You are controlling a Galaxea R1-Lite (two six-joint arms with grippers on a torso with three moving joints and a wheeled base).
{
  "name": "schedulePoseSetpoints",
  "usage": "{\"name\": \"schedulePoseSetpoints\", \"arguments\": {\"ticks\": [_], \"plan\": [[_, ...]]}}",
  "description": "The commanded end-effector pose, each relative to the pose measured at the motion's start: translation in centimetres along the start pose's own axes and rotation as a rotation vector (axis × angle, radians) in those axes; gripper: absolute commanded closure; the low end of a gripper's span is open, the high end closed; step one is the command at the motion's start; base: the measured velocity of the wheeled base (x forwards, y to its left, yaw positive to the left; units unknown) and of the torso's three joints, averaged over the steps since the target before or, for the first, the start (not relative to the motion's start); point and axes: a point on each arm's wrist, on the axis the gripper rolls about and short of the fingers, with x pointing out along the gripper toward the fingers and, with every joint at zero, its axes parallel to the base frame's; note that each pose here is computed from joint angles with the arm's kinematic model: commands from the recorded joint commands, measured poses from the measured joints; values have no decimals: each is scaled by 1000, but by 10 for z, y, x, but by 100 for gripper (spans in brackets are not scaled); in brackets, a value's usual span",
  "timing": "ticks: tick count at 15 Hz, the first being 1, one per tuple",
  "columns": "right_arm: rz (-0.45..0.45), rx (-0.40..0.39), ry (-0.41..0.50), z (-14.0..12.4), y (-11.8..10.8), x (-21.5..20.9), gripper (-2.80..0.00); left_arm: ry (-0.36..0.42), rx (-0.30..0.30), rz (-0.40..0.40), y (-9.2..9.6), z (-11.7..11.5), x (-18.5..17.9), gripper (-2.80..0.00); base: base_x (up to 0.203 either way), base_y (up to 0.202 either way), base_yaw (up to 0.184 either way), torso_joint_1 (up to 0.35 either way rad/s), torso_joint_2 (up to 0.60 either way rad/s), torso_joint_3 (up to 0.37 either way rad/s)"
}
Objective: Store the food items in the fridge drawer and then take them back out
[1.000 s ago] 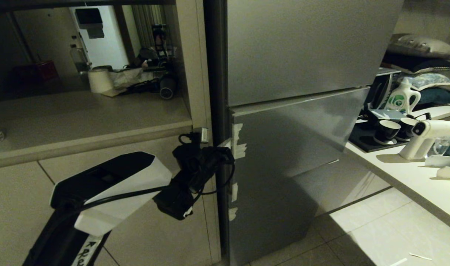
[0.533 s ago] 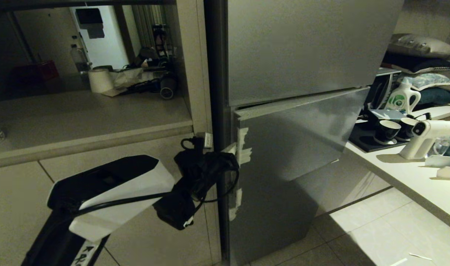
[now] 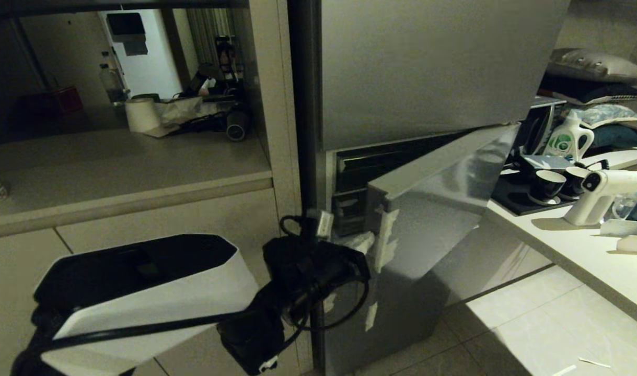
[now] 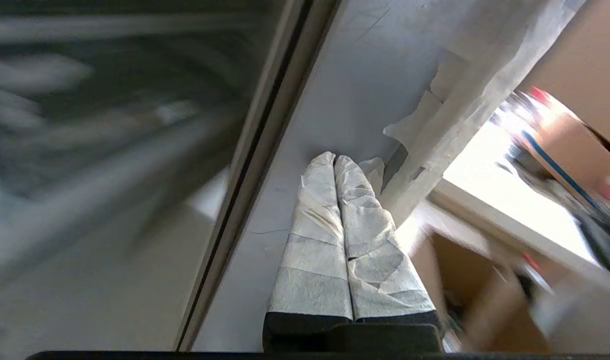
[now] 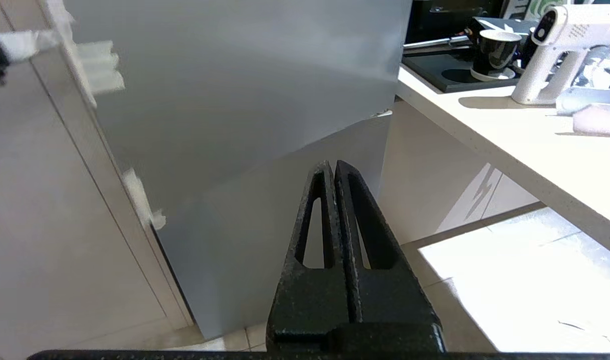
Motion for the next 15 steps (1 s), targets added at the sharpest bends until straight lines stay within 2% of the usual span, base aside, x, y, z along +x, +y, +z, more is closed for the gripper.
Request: {"name": "schedulePoseSetpoints", "arguments": {"ticks": [1,4,6,12,15], "plan": [[-1,0,32,-9,0,2,0,15,12,-36,-24,6,-12,0,0,0,0,0,0,0],[1,0,30,-9,0,2,0,91,31,-55,-42,1,-36,0,0,0,0,0,0,0],[1,-2,28,-8,0,2,0,90,35,-61,-52,11,-49,0,0,0,0,0,0,0],[1,-2,30,-9,0,2,0,-74,44,-66,-72,69,-62,0,0,0,0,0,0,0],[1,-3,29,-8,0,2,0,-205,51,-87,-85,113,-79,0,0,0,0,0,0,0]]}}
